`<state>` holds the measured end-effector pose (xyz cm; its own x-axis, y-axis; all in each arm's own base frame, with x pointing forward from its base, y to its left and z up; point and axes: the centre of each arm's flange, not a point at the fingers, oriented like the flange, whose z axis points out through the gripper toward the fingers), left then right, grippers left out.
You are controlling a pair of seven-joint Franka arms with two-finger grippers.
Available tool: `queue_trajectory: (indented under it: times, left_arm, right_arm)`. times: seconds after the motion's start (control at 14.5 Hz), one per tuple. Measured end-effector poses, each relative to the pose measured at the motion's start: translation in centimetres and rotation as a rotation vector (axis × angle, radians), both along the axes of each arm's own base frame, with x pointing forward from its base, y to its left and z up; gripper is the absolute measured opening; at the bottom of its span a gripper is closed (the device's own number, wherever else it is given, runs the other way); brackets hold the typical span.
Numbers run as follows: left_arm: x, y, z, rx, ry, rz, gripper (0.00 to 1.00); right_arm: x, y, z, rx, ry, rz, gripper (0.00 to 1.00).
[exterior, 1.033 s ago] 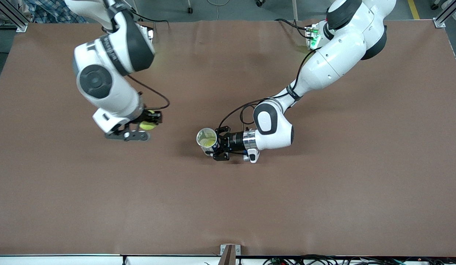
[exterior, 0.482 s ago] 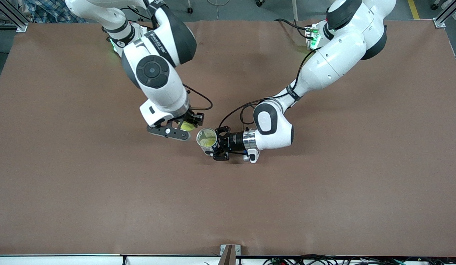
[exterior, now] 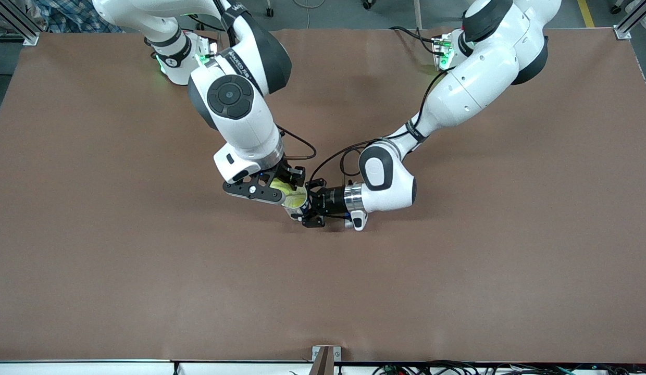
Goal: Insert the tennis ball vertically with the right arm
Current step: 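Push the second ball into the can opening with the right gripper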
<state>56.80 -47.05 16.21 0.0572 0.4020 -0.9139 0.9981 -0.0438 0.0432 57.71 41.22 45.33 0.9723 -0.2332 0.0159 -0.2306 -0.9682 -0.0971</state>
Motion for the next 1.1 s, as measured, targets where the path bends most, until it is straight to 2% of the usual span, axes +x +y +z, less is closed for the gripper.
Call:
queue_trajectory:
  times: [0.48, 1.1]
  left_arm:
    - [0.0, 0.0, 0.0, 0.000, 0.000, 0.000, 0.70]
    - [0.0, 0.0, 0.0, 0.000, 0.000, -0.001, 0.70]
  right_arm:
    - [0.7, 0.8, -1.7, 0.015, -0.030, 0.002, 0.67]
    - [0.1, 2.2, -4.4, -0.007, -0.006, 0.022, 0.67]
